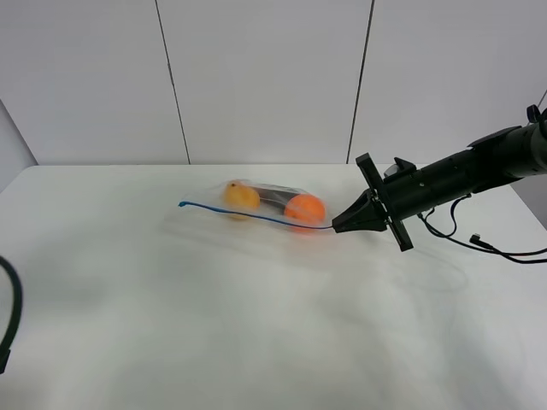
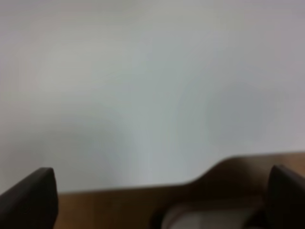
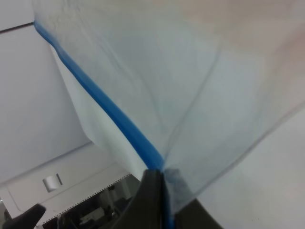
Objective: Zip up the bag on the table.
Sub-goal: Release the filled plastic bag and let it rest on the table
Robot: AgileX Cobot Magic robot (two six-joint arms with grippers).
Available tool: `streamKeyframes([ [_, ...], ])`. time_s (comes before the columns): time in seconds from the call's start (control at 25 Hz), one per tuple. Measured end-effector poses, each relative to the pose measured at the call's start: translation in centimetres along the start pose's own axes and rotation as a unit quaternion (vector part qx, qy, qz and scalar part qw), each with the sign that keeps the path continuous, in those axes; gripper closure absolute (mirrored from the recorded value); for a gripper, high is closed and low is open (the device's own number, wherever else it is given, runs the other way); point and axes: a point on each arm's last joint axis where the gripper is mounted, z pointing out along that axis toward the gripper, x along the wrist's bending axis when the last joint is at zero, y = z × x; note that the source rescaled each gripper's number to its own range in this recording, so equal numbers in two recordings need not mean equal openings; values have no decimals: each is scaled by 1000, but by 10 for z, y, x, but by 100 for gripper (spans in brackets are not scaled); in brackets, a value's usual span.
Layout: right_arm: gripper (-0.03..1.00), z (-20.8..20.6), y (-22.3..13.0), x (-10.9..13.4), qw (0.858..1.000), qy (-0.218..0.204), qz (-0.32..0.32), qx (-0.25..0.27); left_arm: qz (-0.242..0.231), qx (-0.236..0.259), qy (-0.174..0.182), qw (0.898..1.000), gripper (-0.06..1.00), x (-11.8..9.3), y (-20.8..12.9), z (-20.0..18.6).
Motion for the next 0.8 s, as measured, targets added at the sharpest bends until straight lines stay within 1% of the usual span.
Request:
streamKeyframes([
  [0.12, 97, 0, 0, 0, 1000, 0, 0, 0, 1, -58, -1, 998, -6, -1, -11, -15],
  [0.28, 97, 0, 0, 0, 1000, 0, 0, 0, 4, -125, 0, 992, -6, -2, -24, -30],
  [0.4, 97, 0, 0, 0, 1000, -1, 0, -1, 6, -172, 1, 985, -6, -3, -34, -40],
  [0.48, 94, 0, 0, 0, 1000, -3, -1, 0, 7, -208, 2, 978, -6, -3, -43, -47],
  [0.52, 91, 0, 0, -1, 1000, -4, -2, 1, 8, -219, 2, 976, -6, -3, -46, -50],
  [0.56, 86, 0, 0, -1, 1000, -4, -2, 1, 8, -223, 2, 975, -6, -3, -48, -50],
  [0.64, 70, -1, -1, 0, 1000, -6, -4, 1, 8, -226, 1, 974, -6, -3, -48, -51],
  [0.72, 45, -3, -2, 3, 1000, -10, -12, -1, 8, -226, 1, 974, -6, -3, -48, -51],
  [0.8, 23, -9, -5, 7, 999, -28, -34, -5, 8, -226, 1, 974, -6, -3, -48, -51],
])
